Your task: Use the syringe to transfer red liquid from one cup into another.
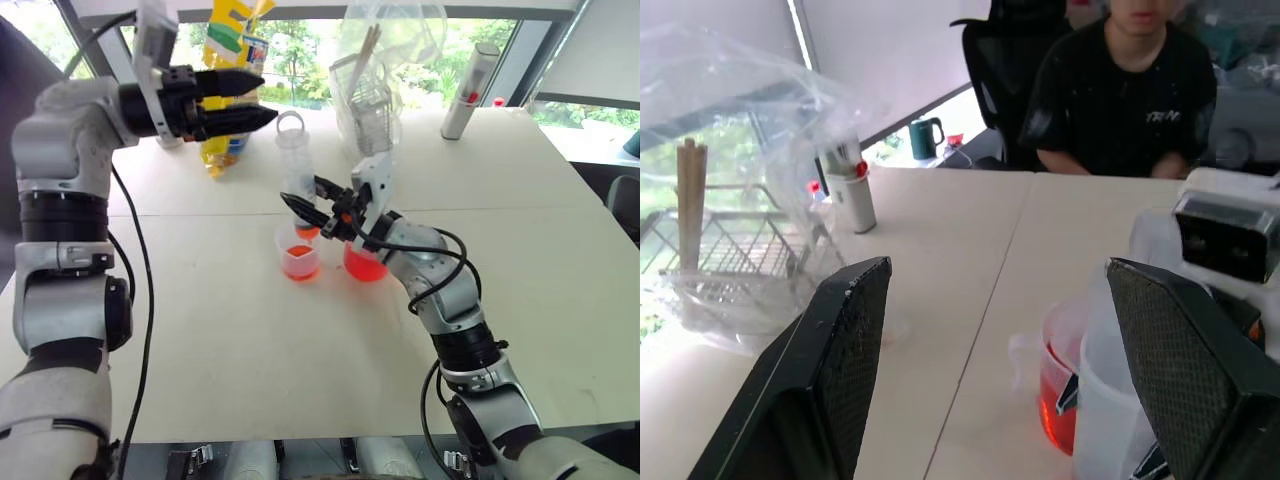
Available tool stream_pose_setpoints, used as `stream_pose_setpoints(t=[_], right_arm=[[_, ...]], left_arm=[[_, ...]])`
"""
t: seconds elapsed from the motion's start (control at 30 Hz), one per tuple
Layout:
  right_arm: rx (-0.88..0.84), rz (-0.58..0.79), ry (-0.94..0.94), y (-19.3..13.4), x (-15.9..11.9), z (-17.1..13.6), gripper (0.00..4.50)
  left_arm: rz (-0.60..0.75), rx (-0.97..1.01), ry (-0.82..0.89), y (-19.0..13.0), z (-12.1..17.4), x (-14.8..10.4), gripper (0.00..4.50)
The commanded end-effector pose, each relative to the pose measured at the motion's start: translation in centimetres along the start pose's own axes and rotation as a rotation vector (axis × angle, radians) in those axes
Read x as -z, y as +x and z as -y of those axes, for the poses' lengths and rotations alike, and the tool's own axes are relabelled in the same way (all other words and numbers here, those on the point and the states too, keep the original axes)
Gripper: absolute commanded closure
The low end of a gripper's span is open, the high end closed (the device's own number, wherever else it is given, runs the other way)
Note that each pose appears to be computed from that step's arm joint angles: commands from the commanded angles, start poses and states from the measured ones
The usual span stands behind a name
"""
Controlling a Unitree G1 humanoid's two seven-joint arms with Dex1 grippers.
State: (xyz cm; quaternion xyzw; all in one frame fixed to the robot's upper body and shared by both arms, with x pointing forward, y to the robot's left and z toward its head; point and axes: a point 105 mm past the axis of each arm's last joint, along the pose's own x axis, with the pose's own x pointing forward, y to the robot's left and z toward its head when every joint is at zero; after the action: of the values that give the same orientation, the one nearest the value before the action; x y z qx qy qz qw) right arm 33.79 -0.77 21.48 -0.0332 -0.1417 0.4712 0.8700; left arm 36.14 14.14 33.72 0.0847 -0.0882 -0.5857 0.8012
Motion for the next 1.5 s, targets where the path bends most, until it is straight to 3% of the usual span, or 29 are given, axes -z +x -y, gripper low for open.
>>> stream_pose_setpoints(t=[0.03, 0.13, 0.27, 0.63, 0.7, 0.87, 0.9, 1.17, 1.5], right_arm=[[-0.012, 0.057, -0.034, 0.3, -1.5, -0.3, 3.12], [-0.014, 0.05, -0.036, 0.2, -1.3, -0.4, 3.12], [-0.018, 0.044, -0.039, 0.2, -1.2, -0.4, 3.12], [-0.029, 0.035, -0.043, 0.3, -1.0, -0.5, 3.12], [-0.03, 0.033, -0.043, 0.4, -1.0, -0.5, 3.12], [-0.033, 0.03, -0.045, 0.3, -1.0, -0.6, 3.12], [-0.033, 0.029, -0.045, 0.3, -1.0, -0.6, 3.12], [-0.044, 0.033, -0.044, 0.4, -1.2, -1.0, 3.12], [-0.069, 0.108, -0.022, 1.2, -4.4, -1.5, 3.12]], left_arm=[[0.078, 0.037, 0.017, -0.3, 0.3, -2.5, 1.02], [0.089, 0.106, -0.015, 0.0, 1.2, -2.8, 1.02], [0.012, 0.157, -0.027, 0.1, 2.3, -1.3, 1.02], [-0.047, 0.121, -0.041, 0.3, 2.1, 1.1, 1.02], [-0.037, 0.127, -0.047, 0.6, 2.2, 1.1, 1.76], [-0.02, 0.149, -0.057, 1.1, 2.6, 1.1, 4.23], [-0.02, 0.156, -0.06, 1.2, 2.7, 1.2, 4.41], [-0.067, 0.193, -0.059, 1.5, 3.5, 2.3, 4.41], [-0.148, 0.199, -0.028, 1.4, 3.9, 3.9, 4.41]])
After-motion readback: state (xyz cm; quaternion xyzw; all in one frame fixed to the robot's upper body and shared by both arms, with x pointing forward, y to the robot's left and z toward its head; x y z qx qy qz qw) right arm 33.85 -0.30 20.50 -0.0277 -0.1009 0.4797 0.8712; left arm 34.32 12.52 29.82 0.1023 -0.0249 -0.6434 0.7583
